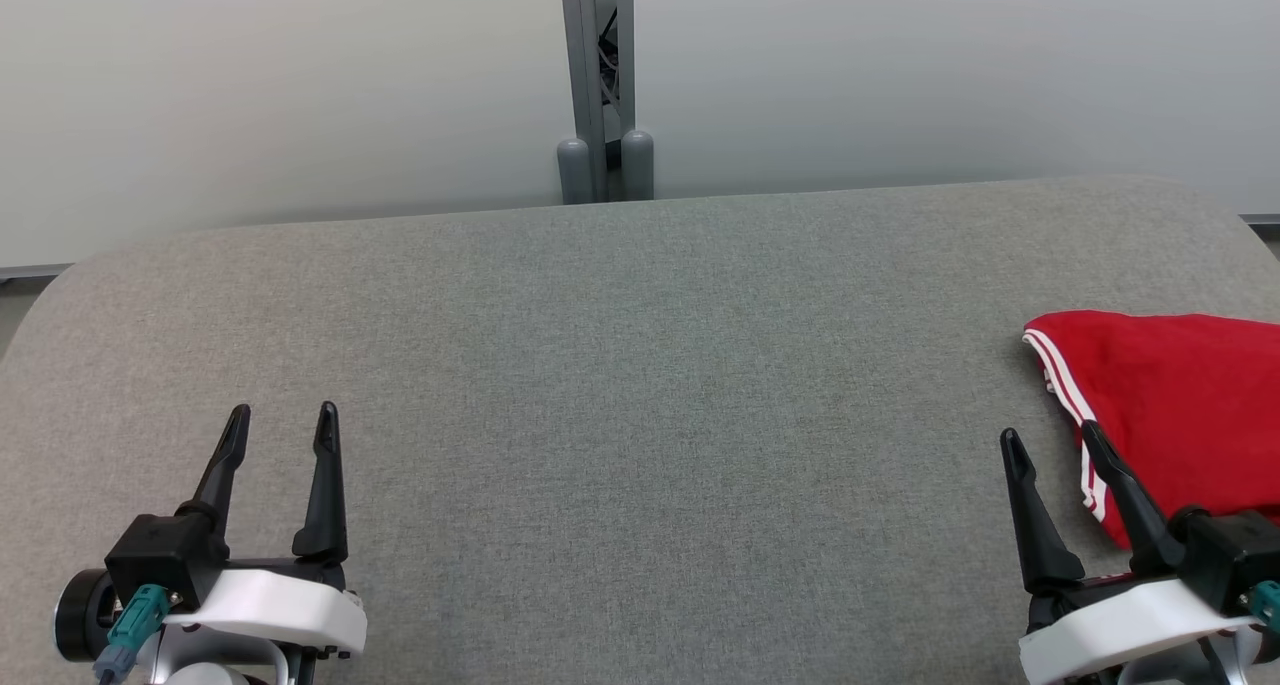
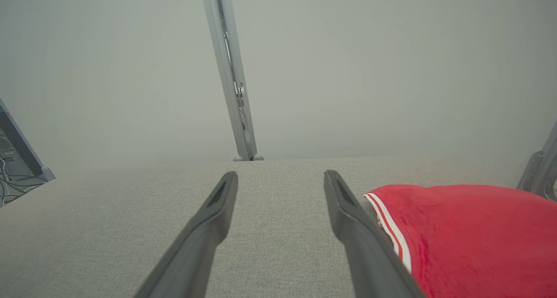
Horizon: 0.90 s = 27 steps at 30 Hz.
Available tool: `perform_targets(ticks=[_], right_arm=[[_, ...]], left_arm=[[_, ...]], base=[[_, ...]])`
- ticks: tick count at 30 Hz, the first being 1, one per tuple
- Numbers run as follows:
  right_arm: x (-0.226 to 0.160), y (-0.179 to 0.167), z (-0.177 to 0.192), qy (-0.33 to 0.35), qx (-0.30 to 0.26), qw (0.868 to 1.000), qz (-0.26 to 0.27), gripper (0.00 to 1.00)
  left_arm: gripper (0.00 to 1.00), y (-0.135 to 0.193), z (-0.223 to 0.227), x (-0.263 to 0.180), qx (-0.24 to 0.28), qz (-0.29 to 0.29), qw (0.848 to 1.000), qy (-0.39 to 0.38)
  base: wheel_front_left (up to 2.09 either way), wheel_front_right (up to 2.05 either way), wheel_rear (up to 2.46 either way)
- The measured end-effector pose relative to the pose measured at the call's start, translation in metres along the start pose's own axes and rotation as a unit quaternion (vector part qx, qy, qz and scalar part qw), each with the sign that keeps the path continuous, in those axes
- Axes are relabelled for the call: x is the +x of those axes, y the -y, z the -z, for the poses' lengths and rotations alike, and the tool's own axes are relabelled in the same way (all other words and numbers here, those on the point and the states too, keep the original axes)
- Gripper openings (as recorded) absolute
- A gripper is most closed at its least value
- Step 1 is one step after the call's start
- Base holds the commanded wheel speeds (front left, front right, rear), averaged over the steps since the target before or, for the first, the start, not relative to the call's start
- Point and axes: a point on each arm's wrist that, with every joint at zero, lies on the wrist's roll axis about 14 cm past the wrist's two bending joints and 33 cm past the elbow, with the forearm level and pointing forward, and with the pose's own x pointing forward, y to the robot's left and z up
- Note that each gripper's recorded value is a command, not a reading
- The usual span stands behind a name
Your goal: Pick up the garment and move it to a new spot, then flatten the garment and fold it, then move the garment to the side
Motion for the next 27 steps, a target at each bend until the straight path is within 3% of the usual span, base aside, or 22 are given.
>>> perform_targets(ticks=[7,8,12,27], right_arm=[[0.001,-0.001,0.001,0.0,0.0,1.0,-0.001,1.0],[0.001,-0.001,0.003,-0.004,0.002,1.0,-0.001,0.0],[-0.005,-0.001,0.02,-0.028,0.018,0.999,0.004,0.0],[0.005,0.004,0.022,-0.025,0.155,0.987,0.016,0.0]], left_arm=[[1.0,-0.003,0.005,-0.001,0.006,-0.002,1.0,-0.006],[0.0,-0.002,0.008,-0.002,0.005,-0.003,1.0,-0.011],[0.0,0.0,0.03,-0.013,-0.013,-0.011,0.999,-0.047],[0.0,-0.013,0.021,-0.006,-0.148,-0.067,0.985,-0.059]], base=[[0.0,0.0,0.0],[0.0,0.0,0.0],[0.0,0.0,0.0],[0.0,0.0,0.0]])
